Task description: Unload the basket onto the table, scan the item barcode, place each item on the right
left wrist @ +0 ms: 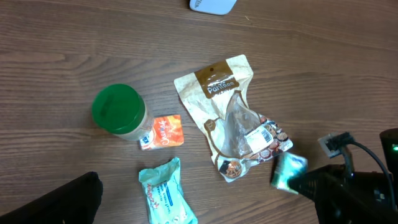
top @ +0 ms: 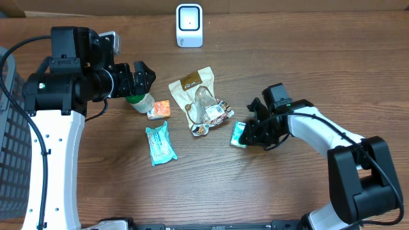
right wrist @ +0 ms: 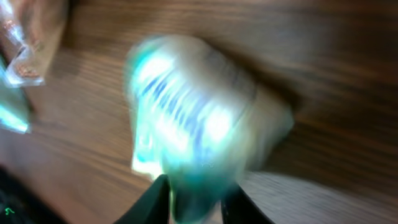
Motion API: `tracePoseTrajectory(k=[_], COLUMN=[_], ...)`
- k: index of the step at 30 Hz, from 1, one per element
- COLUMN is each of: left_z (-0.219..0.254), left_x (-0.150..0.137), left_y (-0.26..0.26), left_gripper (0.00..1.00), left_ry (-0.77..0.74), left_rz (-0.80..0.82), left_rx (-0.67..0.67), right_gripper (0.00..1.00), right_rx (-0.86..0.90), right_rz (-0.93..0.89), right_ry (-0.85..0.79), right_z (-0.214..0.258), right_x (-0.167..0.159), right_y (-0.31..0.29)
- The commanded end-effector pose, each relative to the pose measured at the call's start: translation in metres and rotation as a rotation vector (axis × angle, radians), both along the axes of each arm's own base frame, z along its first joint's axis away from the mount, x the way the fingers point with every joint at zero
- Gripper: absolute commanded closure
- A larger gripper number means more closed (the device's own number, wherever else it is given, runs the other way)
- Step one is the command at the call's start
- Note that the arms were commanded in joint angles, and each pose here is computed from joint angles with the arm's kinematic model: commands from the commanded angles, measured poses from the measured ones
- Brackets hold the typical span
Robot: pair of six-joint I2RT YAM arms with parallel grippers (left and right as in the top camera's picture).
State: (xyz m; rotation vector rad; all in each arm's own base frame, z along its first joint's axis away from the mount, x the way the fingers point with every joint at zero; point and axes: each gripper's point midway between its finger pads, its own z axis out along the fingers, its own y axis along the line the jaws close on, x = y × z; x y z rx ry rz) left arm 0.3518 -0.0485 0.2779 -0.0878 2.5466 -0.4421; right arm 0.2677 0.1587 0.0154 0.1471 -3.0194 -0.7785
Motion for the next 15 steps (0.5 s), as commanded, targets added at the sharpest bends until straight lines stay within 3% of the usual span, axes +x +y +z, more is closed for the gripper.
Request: tracePoseTrajectory(k=[1,5,9,11,12,15], left_z=[0.002,0.002,0.002,0.002,0.002,0.002], left_x=[-0.002,-0.002,-0.002,-0.002,-0.002,-0.002], left_y=[0.001,0.001,0.001,0.001,0.001,0.001], left_gripper=[0.0,0.01,0.01,0.0,0.0,0.0], left_ry=[-0.014,-0.014,-0.014,-0.014,-0.014,-0.014], left_rz=[-0.012,-0.012,-0.012,-0.012,-0.012,-0.012], left_rx=[0.015,0.015,0.015,0.015,0.015,0.015], right_gripper=[0.64,0.38,0.25,0.12,0.0,0.0], right_rx=[-0.068,-0.12,-0.117,-0.035,0.027,0.126], right_rz=[0.04,-0.011,-0.213,-0.272,-0.297,-0.323], right_ry=[-0.063,-0.021,0.093,0.139,0.166,0.205], right_z=[-0.001,0.0,0.01,0.018,0.024,0.031], right_x=[0.013,0.012,0.015,0.016,0.016,0.015], right_y=[-0.015,-0.034,-0.051,-0.047,-0.041,-0.029])
